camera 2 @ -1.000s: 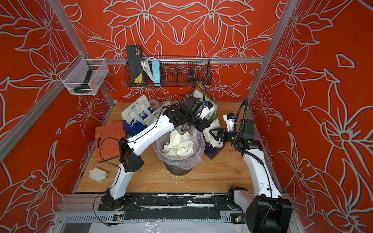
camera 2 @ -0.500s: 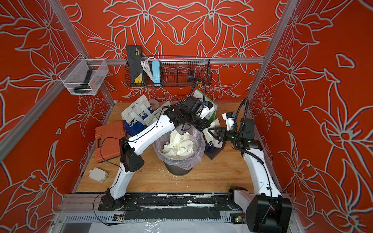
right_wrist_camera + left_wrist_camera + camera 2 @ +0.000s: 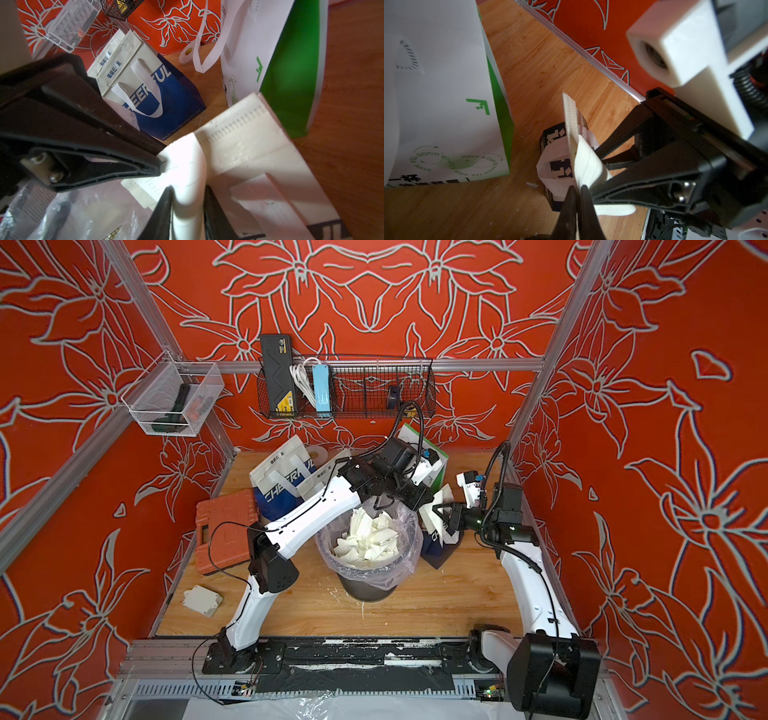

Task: Shred takeout receipts and throw away
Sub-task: Tear off the takeout receipt from the takeout bag.

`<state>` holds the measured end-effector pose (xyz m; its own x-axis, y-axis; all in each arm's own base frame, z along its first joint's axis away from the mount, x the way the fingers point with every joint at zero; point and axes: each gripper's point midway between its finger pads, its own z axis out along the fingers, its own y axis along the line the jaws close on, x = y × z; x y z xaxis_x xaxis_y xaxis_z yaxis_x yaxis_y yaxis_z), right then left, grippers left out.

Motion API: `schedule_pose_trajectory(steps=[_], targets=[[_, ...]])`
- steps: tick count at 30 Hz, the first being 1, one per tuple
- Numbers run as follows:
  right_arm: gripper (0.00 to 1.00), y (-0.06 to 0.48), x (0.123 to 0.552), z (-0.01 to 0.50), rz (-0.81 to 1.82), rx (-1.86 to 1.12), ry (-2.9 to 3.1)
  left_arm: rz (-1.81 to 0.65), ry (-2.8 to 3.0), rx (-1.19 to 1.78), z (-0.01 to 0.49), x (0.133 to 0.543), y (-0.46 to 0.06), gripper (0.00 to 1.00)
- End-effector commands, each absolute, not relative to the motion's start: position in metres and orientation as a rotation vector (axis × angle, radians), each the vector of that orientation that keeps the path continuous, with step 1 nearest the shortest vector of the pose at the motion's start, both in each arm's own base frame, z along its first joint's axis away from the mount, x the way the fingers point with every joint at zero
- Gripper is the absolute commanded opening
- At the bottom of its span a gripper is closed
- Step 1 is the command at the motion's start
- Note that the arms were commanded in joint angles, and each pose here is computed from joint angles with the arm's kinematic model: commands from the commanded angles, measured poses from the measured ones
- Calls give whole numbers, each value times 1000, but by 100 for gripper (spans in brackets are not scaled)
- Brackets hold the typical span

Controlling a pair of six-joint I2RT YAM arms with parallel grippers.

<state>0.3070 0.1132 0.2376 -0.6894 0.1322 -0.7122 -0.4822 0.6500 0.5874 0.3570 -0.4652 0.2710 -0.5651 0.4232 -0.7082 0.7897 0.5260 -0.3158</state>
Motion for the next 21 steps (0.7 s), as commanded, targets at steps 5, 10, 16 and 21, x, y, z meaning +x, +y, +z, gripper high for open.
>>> schedule_pose_trajectory(steps=[5, 10, 16, 21], targets=[[4, 114, 309, 256, 1010, -286, 2064, -872, 2226, 1005, 268, 350, -466, 21], [0, 109, 309, 263, 969, -262, 2067, -891, 2194, 1051, 279, 341, -463, 37], [0, 107, 308, 275, 951, -240, 2052, -851, 2190, 1097, 278, 338, -456, 38], [0, 107, 307, 279, 953, -241, 2044, -828, 2177, 1114, 275, 342, -456, 31]])
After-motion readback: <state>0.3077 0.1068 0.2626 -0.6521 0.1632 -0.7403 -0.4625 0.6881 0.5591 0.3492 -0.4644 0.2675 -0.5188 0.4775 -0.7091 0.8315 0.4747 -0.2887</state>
